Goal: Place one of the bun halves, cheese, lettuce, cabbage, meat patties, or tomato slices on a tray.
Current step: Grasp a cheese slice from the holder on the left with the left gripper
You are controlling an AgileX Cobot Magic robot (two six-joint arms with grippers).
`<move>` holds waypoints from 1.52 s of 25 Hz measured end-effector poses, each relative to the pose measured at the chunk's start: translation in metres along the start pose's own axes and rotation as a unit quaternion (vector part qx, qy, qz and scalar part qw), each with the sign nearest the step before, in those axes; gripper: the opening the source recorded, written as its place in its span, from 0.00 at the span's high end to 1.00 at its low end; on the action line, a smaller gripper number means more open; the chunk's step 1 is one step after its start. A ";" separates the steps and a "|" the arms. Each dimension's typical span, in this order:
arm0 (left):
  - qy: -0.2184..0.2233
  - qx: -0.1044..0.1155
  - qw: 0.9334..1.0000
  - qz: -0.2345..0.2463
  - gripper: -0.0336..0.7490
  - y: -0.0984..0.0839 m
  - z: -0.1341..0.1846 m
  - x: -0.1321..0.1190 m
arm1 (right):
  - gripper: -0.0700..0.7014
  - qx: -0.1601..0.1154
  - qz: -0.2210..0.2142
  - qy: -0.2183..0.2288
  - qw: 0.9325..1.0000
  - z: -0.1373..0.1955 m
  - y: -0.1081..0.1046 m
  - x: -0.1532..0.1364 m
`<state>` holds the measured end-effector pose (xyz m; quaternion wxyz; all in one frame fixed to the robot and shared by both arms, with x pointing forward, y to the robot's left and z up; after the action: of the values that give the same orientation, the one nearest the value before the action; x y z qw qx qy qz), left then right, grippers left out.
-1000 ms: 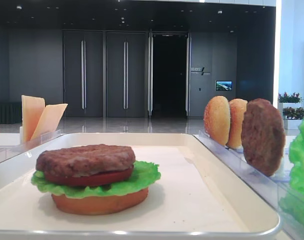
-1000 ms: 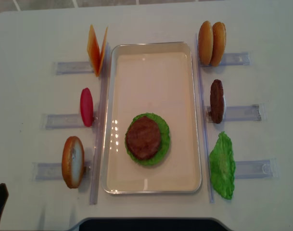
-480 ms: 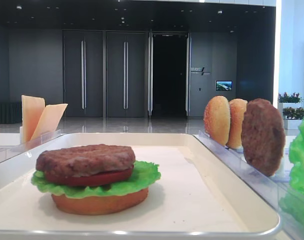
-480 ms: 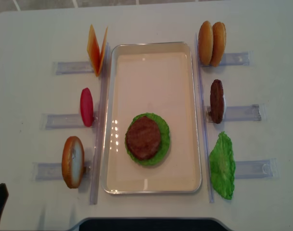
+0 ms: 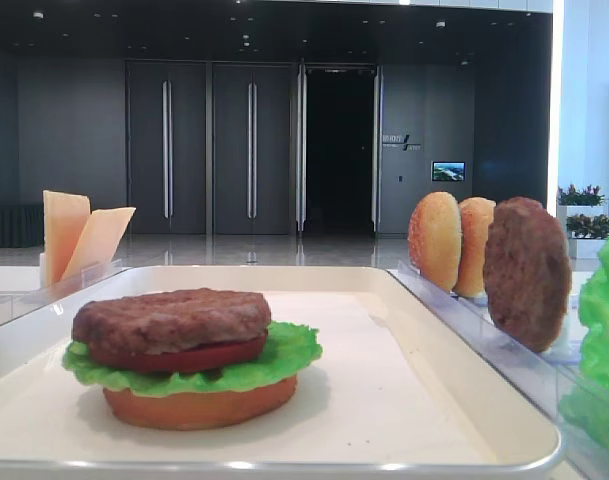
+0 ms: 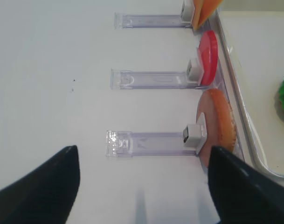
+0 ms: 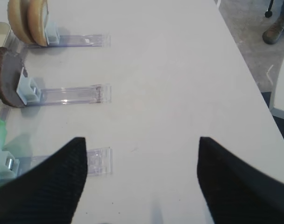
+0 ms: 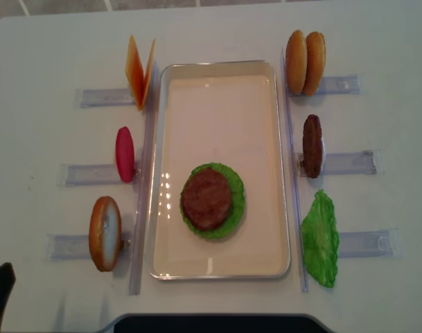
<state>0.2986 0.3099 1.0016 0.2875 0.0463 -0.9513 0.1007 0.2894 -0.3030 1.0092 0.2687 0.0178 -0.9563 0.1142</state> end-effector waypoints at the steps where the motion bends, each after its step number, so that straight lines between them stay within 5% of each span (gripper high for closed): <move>1: 0.006 0.001 1.000 -0.002 0.11 0.000 0.000 -0.001 | 0.26 0.000 0.000 0.000 1.000 0.000 0.000 0.000; 20: 0.103 -0.004 0.994 -0.029 0.11 -0.019 -0.072 -0.020 | 0.26 0.000 0.000 0.000 1.000 0.000 0.000 0.000; 31: 0.159 -0.010 0.986 -0.050 0.11 -0.036 -0.135 -0.060 | 0.26 0.000 0.000 0.000 1.000 0.000 0.000 0.000; 38: 0.198 -0.014 0.978 -0.069 0.11 -0.044 -0.167 -0.108 | 0.26 0.000 0.000 0.000 1.000 0.000 0.000 0.000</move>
<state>0.4845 0.3063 1.0851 0.4770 0.0865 -0.8715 0.0745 0.2894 -0.3030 1.0092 0.2687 0.0178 -0.9563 0.1142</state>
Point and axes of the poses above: a point on each arm's last joint axis where the gripper is mounted, x pointing back along that axis away from the gripper, y along the wrist's bending axis when the last joint is at zero, z = x × y, the point moved 7 cm from there along -x, pointing out along that axis toward the gripper, and after that the axes turned 12 degrees about x, right-handed, at the moved point
